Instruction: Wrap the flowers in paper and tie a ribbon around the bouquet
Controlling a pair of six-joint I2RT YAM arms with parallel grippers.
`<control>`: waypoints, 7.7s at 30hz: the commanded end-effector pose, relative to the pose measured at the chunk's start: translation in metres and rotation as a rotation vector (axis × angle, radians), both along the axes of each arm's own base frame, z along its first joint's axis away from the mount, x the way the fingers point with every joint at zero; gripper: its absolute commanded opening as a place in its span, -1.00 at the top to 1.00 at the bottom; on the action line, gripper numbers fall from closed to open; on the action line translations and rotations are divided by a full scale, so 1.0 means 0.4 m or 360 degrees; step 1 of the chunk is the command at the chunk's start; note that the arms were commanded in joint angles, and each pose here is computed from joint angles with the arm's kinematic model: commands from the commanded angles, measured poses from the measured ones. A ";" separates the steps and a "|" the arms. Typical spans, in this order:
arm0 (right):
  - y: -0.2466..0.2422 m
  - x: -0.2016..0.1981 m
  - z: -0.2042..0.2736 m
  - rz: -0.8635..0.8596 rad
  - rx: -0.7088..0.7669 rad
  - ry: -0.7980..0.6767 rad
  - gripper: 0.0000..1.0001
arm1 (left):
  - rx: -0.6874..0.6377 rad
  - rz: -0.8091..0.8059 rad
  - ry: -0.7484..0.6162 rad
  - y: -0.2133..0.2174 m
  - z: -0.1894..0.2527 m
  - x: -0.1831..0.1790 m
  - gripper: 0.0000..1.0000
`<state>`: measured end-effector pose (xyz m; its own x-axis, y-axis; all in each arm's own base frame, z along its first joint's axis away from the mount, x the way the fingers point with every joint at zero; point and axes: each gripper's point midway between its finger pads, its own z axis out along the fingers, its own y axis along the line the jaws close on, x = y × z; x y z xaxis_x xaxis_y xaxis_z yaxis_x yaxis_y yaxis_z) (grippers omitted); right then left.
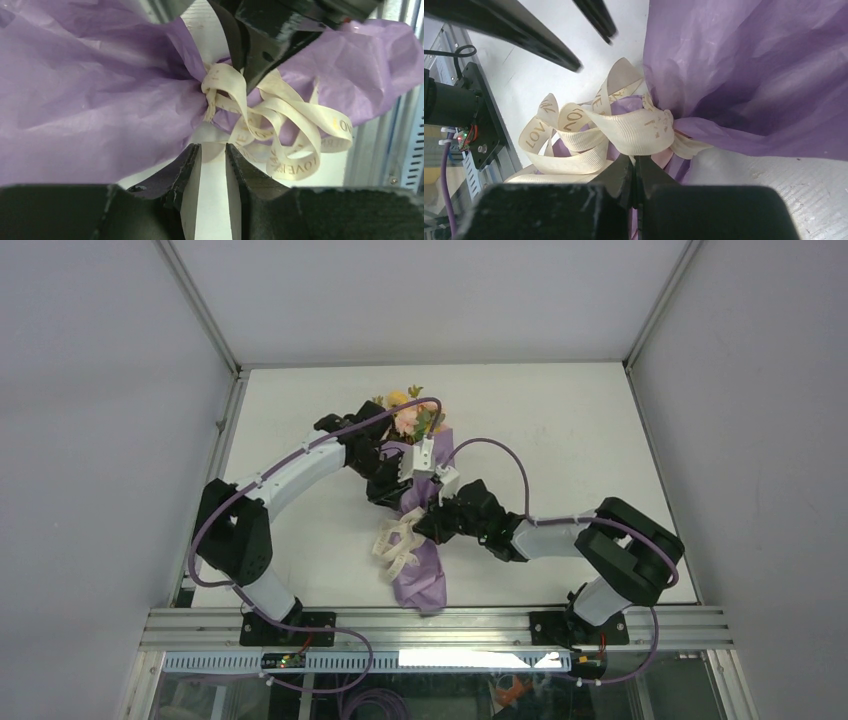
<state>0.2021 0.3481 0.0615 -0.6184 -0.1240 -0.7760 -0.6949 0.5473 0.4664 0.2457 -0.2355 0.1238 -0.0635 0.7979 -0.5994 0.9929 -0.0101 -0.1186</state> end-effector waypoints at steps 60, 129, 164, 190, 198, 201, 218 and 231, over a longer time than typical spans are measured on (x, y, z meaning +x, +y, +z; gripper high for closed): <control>-0.008 0.104 0.103 0.0096 0.0230 -0.0365 1.00 | -0.0440 0.0700 0.0392 -0.137 -0.091 0.036 0.32; 0.038 0.116 0.265 -0.0026 0.0349 0.0015 0.26 | -0.0526 0.0718 0.0450 -0.091 -0.009 0.021 1.00; -0.035 0.100 0.146 -0.0372 0.0062 0.0163 1.00 | -0.0396 0.0616 0.0450 -0.057 0.036 -0.013 1.00; -0.014 -0.045 0.174 -0.0191 0.0052 0.0124 -0.26 | -0.0360 0.0675 0.0331 -0.045 0.030 0.023 1.00; 0.014 -0.104 0.117 -0.0142 -0.0035 0.0170 -0.24 | -0.0353 0.0695 0.0331 -0.045 0.027 0.027 1.00; 0.025 -0.106 0.094 -0.0137 -0.0075 0.0191 -0.17 | -0.0353 0.0703 0.0328 -0.046 0.028 0.030 1.00; 0.017 -0.111 0.085 -0.0119 -0.0109 0.0191 0.46 | -0.0333 0.0773 0.0142 -0.037 0.036 0.095 0.07; 0.011 -0.104 0.083 -0.0120 -0.0116 0.0178 0.47 | -0.0149 0.0561 0.0253 0.002 -0.007 0.018 0.20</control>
